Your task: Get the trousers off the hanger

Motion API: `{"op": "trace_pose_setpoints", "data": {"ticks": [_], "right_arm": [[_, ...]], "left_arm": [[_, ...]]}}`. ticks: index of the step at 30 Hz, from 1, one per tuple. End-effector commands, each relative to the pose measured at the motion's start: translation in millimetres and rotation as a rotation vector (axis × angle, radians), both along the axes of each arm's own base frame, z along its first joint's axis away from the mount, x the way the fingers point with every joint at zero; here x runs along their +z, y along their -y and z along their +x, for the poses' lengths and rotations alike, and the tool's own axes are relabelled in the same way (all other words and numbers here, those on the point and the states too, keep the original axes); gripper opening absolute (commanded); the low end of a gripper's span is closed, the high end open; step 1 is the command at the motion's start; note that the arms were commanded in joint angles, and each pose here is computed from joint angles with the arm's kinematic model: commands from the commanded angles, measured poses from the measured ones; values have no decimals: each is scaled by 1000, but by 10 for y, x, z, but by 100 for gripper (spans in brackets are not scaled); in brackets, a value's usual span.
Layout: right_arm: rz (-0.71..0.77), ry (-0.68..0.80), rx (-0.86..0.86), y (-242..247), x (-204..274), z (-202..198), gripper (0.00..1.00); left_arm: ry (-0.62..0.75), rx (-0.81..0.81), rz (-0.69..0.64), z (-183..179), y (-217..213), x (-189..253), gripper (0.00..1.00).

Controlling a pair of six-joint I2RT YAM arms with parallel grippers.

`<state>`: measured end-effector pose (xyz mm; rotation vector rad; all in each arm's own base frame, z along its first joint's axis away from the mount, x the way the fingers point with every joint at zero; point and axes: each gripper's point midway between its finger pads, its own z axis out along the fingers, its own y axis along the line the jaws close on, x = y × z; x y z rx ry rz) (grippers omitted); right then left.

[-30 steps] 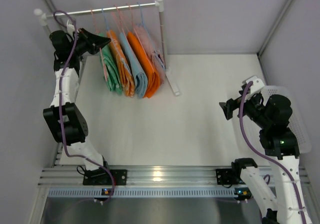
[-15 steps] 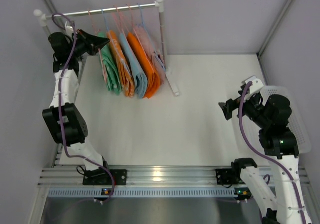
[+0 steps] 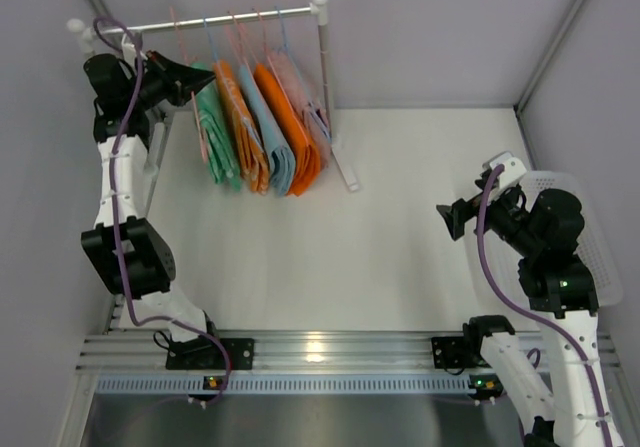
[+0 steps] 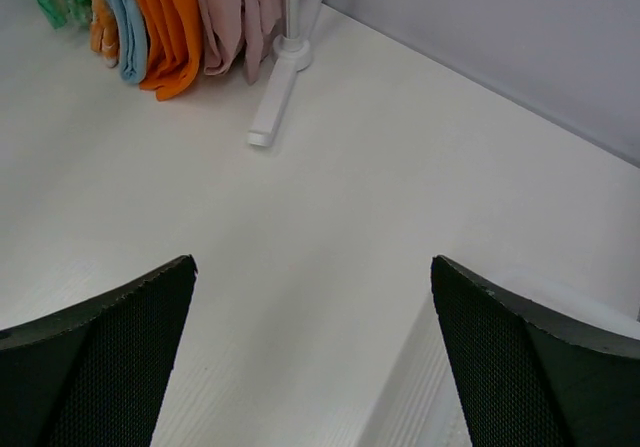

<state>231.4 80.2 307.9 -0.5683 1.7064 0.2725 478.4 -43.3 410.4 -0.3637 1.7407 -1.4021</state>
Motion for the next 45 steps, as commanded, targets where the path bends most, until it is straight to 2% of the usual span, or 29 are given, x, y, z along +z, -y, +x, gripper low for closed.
{"op": "trace_pose_setpoints", "data": {"ticks": [1, 4, 9, 14, 18, 19, 21, 22, 23, 26, 28, 29, 30, 32, 33, 35, 37, 39, 45], "right_arm": [[-3, 87, 30, -36, 159, 55, 99], [-2, 91, 36, -46, 164, 58, 100], [7, 100, 51, -75, 212, 44, 99], [20, 124, 79, -122, 305, -9, 100], [30, 148, 116, -183, 394, -54, 99], [34, 157, 125, -201, 431, -57, 100], [45, 161, 156, -268, 501, -56, 99], [54, 156, 167, -304, 527, -21, 99], [65, 164, 178, -342, 586, -10, 100], [118, 179, 297, -705, 732, -41, 99], [129, 186, 312, -886, 761, -3, 99], [143, 228, 400, -1149, 856, -145, 100], [145, 251, 377, -1207, 892, -125, 100], [167, 300, 474, -1575, 955, -316, 99], [171, 298, 466, -1640, 956, -307, 99], [201, 251, 500, -1912, 963, -331, 99], [214, 264, 485, -2095, 997, -269, 99], [265, 358, 532, -2309, 1185, -433, 100], [300, 354, 614, -2905, 931, -752, 99]], "left_arm": [[425, -41, 173, -747, 209, 1116, 0], [480, -44, 211, -935, 261, 1216, 0], [453, -52, 208, -1114, 310, 1212, 0], [440, -45, 193, -1483, 409, 1126, 0], [438, -7, 196, -1815, 475, 1084, 0], [402, 18, 190, -1852, 466, 1032, 0], [421, 51, 202, -2074, 502, 1066, 0], [365, 100, 193, -2095, 465, 1009, 0], [389, 121, 198, -2262, 491, 1080, 0], [413, 133, 168, -2472, 546, 1152, 0], [406, 129, 93, -2650, 605, 1173, 0], [434, 129, 77, -2709, 622, 1228, 0], [423, 128, 36, -2803, 647, 1239, 0], [448, 141, -1, -2887, 652, 1318, 0], [438, 132, -39, -2960, 676, 1354, 0], [406, 125, -83, -2982, 686, 1361, 0], [369, 128, -111, -2997, 686, 1406, 0], [361, 128, -124, -3025, 691, 1451, 0], [369, 110, -158, -3115, 721, 1706, 0]]}}
